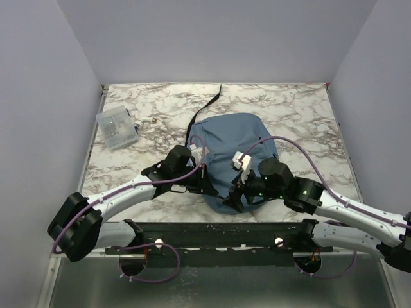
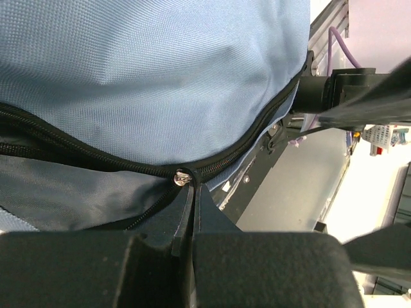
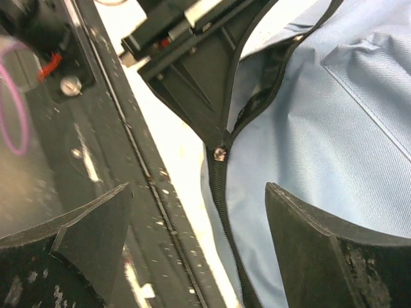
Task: Pack the student bag
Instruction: Zip the student bag at the center of the board.
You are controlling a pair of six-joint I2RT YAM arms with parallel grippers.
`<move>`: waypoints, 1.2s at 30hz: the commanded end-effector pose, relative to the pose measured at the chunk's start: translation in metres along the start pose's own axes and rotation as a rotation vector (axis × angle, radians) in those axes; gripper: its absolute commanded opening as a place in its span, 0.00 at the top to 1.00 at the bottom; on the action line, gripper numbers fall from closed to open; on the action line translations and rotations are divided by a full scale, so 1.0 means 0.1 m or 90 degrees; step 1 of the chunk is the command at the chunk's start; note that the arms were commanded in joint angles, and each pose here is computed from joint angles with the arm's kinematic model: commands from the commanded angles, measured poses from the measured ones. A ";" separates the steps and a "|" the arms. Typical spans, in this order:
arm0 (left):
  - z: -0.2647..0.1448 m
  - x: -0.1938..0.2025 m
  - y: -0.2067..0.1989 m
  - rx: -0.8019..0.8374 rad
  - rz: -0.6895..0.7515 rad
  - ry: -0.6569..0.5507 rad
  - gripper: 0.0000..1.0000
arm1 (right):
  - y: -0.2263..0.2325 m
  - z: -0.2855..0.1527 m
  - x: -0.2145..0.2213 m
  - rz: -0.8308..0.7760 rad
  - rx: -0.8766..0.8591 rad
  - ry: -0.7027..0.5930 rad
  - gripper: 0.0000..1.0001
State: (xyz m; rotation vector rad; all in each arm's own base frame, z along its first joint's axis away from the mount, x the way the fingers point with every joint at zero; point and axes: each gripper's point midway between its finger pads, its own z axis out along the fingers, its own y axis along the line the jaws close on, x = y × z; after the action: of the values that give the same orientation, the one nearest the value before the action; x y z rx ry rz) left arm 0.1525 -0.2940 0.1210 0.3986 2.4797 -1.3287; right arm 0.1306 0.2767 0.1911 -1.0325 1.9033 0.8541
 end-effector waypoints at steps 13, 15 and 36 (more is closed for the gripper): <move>-0.07 -0.04 -0.01 0.017 -0.015 -0.022 1.00 | -0.02 0.60 0.66 -0.217 -0.120 0.085 0.51; -0.08 -0.03 -0.01 0.018 -0.019 -0.020 1.00 | -0.03 0.64 0.72 -0.225 -0.122 0.093 0.58; -0.73 -1.18 0.99 -0.222 -0.118 -0.229 1.00 | 0.10 0.59 1.23 -0.271 -0.249 0.224 0.99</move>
State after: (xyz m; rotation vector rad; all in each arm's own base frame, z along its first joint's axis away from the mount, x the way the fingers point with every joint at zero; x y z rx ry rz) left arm 0.2422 -0.2141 0.1183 -0.0945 2.4705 -1.0653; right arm 0.1222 0.2999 0.0716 -1.7380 1.6801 0.7597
